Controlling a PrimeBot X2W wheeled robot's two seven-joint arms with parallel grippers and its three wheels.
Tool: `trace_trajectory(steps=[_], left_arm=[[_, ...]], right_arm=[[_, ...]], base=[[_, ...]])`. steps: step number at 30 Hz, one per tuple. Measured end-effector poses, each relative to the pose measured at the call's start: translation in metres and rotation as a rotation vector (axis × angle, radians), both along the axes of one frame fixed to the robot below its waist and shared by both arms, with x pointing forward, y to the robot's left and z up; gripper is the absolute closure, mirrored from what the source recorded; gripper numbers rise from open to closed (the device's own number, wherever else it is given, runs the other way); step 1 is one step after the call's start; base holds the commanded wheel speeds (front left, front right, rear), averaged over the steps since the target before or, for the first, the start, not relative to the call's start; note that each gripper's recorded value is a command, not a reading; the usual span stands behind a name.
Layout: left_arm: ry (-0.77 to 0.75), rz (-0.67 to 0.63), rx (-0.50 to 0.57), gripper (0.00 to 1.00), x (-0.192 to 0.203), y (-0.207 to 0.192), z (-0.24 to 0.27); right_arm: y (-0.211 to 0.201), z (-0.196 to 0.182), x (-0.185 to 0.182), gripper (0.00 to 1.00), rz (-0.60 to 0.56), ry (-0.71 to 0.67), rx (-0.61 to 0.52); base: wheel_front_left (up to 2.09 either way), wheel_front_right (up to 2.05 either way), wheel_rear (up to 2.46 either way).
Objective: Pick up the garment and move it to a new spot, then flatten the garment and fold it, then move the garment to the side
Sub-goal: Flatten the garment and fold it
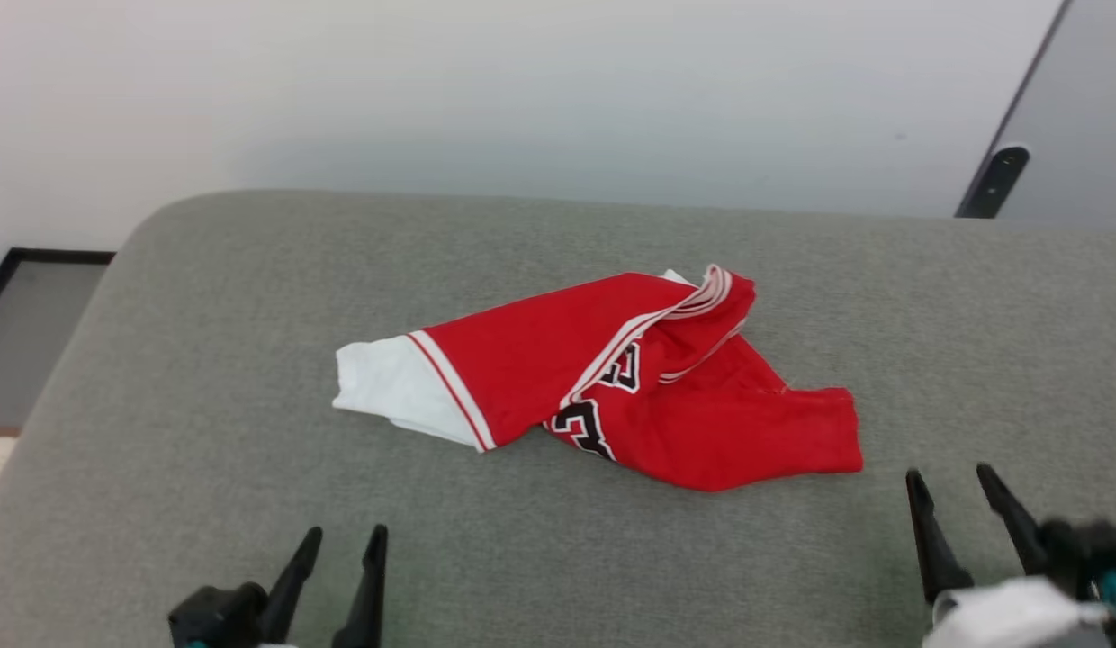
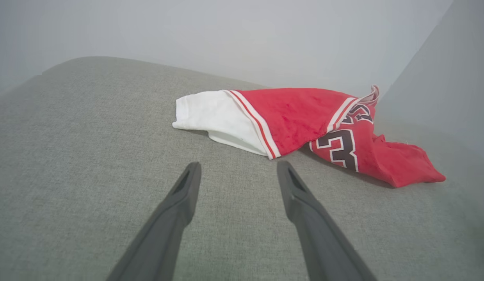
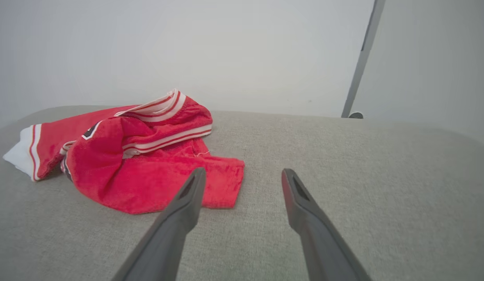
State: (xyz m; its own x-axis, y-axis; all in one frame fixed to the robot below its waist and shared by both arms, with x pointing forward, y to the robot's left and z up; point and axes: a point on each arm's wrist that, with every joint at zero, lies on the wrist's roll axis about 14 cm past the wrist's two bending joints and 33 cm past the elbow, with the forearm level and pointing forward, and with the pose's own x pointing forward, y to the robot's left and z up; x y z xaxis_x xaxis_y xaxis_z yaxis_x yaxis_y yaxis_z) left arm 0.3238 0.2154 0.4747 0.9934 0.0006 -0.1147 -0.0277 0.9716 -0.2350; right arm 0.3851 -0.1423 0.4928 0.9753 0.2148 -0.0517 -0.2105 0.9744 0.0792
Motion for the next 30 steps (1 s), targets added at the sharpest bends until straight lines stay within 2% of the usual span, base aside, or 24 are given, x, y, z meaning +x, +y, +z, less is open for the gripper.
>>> trace_trajectory(steps=[9, 14, 19, 30], left_arm=[[-0.052, 0.060, -0.010, 0.00, -0.011, 0.003, 0.004], [-0.053, 0.105, -0.023, 0.00, -0.012, 0.012, 0.000], [-0.029, 0.143, -0.045, 0.00, -0.016, 0.017, -0.011], [0.014, 0.195, -0.052, 0.00, -0.013, 0.025, -0.027]], right_arm=[[0.051, 0.005, 0.075, 0.00, 0.227, 0.167, -0.203], [0.070, -0.018, 0.107, 0.00, 0.322, 0.344, -0.350], [0.076, -0.045, 0.125, 0.00, 0.368, 0.522, -0.450], [0.102, -0.092, 0.140, 0.00, 0.473, 0.715, -0.543]], base=[[0.00, 0.00, 0.00], [0.00, 0.00, 0.00], [0.00, 0.00, 0.00], [0.00, 0.00, 0.00]])
